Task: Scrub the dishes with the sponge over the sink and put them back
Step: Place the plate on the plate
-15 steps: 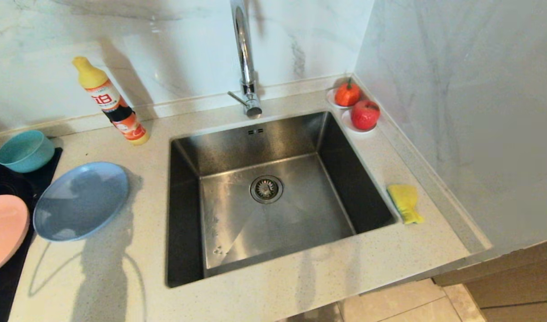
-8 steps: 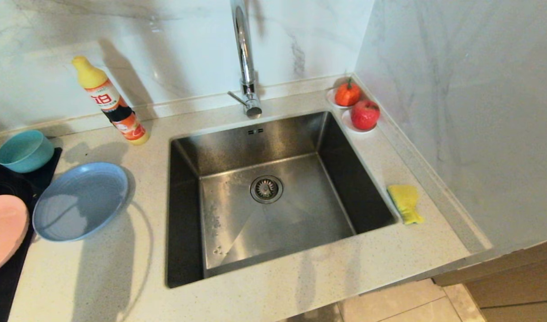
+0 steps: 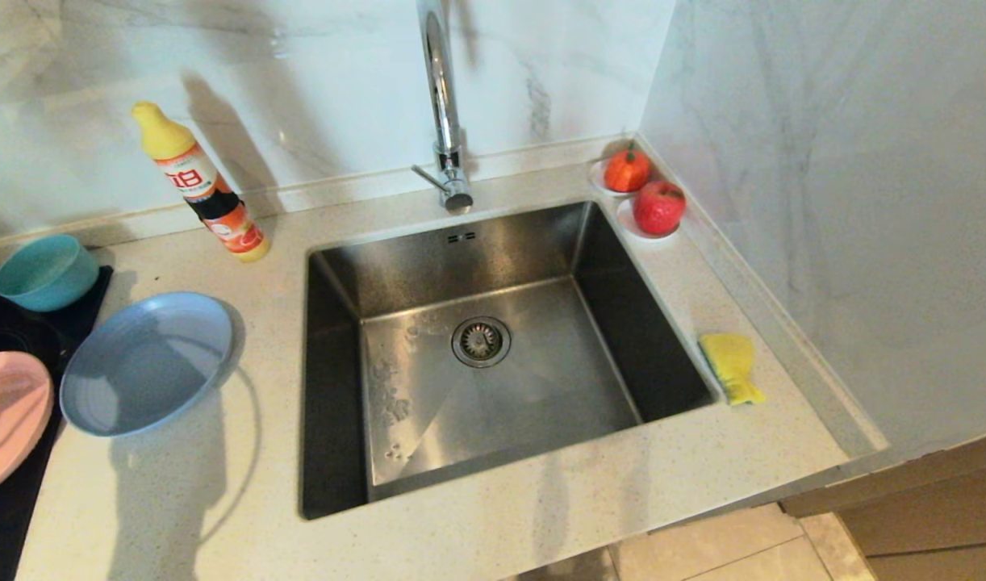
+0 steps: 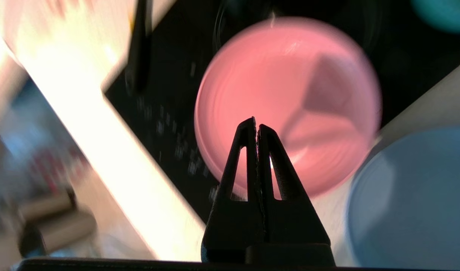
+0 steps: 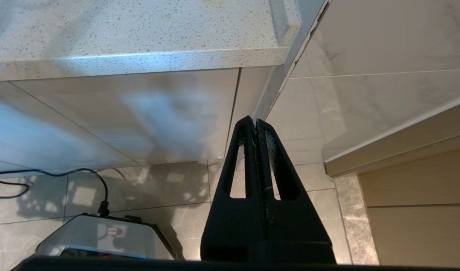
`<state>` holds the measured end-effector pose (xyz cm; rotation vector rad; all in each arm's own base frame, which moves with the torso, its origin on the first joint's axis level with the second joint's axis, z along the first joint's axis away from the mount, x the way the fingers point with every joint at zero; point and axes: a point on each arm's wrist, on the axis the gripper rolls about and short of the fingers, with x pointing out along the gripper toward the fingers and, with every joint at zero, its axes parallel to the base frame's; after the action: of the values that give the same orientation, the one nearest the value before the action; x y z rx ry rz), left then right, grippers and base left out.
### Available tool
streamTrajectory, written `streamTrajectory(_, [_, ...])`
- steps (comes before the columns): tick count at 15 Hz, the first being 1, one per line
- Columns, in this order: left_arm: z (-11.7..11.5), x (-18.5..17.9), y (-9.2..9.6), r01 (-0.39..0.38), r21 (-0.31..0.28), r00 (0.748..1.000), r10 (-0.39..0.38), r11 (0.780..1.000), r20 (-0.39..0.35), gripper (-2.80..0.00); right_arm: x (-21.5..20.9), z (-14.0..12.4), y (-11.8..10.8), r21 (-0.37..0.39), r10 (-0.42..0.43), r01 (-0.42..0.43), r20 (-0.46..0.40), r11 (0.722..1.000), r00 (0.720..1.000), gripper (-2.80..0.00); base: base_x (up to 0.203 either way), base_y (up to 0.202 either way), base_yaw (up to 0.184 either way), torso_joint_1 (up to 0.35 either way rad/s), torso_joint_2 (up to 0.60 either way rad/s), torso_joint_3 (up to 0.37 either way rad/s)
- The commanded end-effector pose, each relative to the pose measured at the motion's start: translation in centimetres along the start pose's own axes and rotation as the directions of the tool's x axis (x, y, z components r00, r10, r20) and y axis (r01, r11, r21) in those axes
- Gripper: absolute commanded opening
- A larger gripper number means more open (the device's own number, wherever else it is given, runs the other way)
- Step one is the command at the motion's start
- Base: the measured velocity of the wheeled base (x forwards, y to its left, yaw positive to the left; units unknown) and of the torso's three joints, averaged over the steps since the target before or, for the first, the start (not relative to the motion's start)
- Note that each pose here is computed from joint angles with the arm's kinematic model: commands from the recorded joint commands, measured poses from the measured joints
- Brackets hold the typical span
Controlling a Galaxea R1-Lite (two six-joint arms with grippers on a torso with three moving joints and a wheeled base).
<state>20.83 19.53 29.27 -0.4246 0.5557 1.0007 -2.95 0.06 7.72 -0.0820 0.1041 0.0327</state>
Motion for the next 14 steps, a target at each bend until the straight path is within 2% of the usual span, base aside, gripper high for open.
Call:
streamTrajectory(1, [0.4,0.4,1.6,-0.008,-0.039,0.999,0.006,0.999,-0.038,-2.8,0.0,0.0,0.0,-0.001,0.001,-0.001,-0.002,1.0,1.0,-2.8,0.0,0.0,0.0,0.0,0.0,0.0])
streamTrajectory(3, [0.4,1.0,3.5,-0.028,-0.076,0.998,0.024,0.997,-0.059,-2.8,0.0,0.0,0.0,-0.001,0.001,-0.001,-0.002,1.0,1.0,-2.8,0.0,0.0,0.0,0.0,0.0,0.0])
streamTrajectory(6, [0.4,1.8,4.8,-0.036,-0.105,0.996,0.027,0.994,-0.089,-2.8,0.0,0.0,0.0,-0.001,0.001,-0.001,-0.002,1.0,1.0,-2.8,0.0,0.0,0.0,0.0,0.0,0.0])
streamTrajectory(8, [0.0,2.6,6.1,-0.069,-0.128,0.991,0.053,0.989,-0.119,-2.8,0.0,0.0,0.0,-0.001,0.001,-0.001,-0.002,1.0,1.0,-2.8,0.0,0.0,0.0,0.0,0.0,0.0])
streamTrajectory(11, [-0.7,3.4,8.1,-0.075,-0.17,0.985,0.046,0.983,-0.167,-2.8,0.0,0.0,0.0,-0.001,0.001,-0.001,-0.002,1.0,1.0,-2.8,0.0,0.0,0.0,0.0,0.0,0.0])
streamTrajectory(12, [-0.8,3.6,8.2,-0.078,-0.171,0.984,0.048,0.982,-0.172,-2.8,0.0,0.0,0.0,-0.001,0.001,-0.001,-0.002,1.0,1.0,-2.8,0.0,0.0,0.0,0.0,0.0,0.0])
streamTrajectory(14, [-1.2,4.9,10.4,-0.117,-0.216,0.974,0.069,0.969,-0.214,-2.8,0.0,0.0,0.0,-0.001,0.001,-0.001,-0.002,1.0,1.0,-2.8,0.0,0.0,0.0,0.0,0.0,0.0])
